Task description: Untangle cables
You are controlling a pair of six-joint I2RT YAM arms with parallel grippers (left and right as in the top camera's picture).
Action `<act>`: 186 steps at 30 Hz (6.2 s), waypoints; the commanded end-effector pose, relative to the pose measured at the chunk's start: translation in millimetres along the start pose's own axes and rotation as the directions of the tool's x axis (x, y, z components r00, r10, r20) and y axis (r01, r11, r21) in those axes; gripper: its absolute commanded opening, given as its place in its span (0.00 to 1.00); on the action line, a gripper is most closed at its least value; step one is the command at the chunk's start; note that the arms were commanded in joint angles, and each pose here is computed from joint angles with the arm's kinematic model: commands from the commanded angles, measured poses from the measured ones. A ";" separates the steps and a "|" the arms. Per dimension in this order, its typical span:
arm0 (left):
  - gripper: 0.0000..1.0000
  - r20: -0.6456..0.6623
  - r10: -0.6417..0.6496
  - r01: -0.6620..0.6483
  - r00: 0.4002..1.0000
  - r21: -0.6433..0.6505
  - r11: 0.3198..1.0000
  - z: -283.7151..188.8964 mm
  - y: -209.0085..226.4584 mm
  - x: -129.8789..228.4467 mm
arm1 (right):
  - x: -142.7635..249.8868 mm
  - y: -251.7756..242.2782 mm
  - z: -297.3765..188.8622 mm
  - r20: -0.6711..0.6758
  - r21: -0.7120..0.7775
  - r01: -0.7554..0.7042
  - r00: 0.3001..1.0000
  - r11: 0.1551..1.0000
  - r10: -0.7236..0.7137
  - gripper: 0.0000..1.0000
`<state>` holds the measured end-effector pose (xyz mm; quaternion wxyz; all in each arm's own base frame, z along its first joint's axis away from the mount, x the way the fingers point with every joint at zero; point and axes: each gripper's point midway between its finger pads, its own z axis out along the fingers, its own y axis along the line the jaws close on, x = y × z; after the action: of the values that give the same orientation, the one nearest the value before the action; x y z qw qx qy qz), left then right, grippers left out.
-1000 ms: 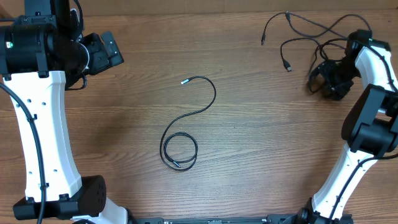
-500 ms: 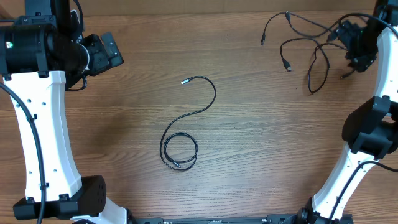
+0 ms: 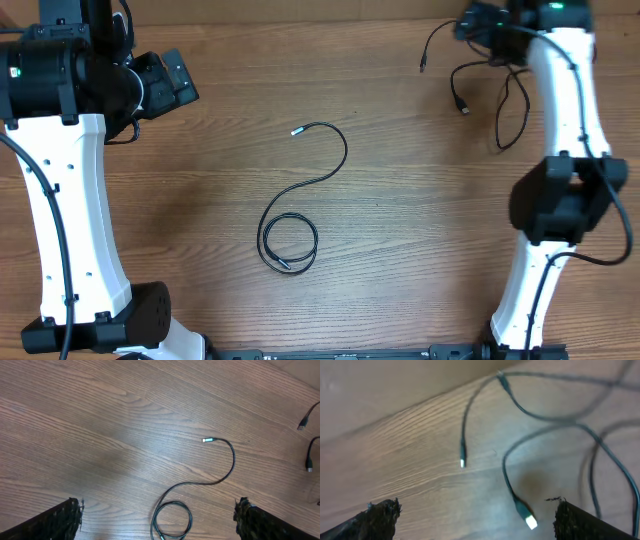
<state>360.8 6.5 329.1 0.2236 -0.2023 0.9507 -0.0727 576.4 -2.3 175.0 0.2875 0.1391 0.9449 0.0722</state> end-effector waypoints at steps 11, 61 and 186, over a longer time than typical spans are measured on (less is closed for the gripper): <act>1.00 0.005 0.029 -0.029 1.000 0.001 1.000 -0.1 -2.2 -1.0 | 45.9 -19.5 81.8 -0.080 0.098 0.128 0.990 0.987 -0.120 0.69; 1.00 -0.014 0.027 -0.027 1.000 -0.006 1.000 -0.1 -0.4 3.7 | 103.9 -36.4 141.7 -0.220 0.073 0.137 0.968 0.988 -0.118 0.14; 1.00 -0.589 0.239 -0.276 0.772 0.027 0.961 92.0 -52.4 191.0 | 142.2 146.4 -106.4 -0.284 -0.102 -0.038 0.959 0.994 0.008 0.79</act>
<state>277.0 -125.0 199.7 -0.0512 -0.0243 0.9939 -0.0945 434.2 177.3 221.2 0.1478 0.1372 0.9666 0.1579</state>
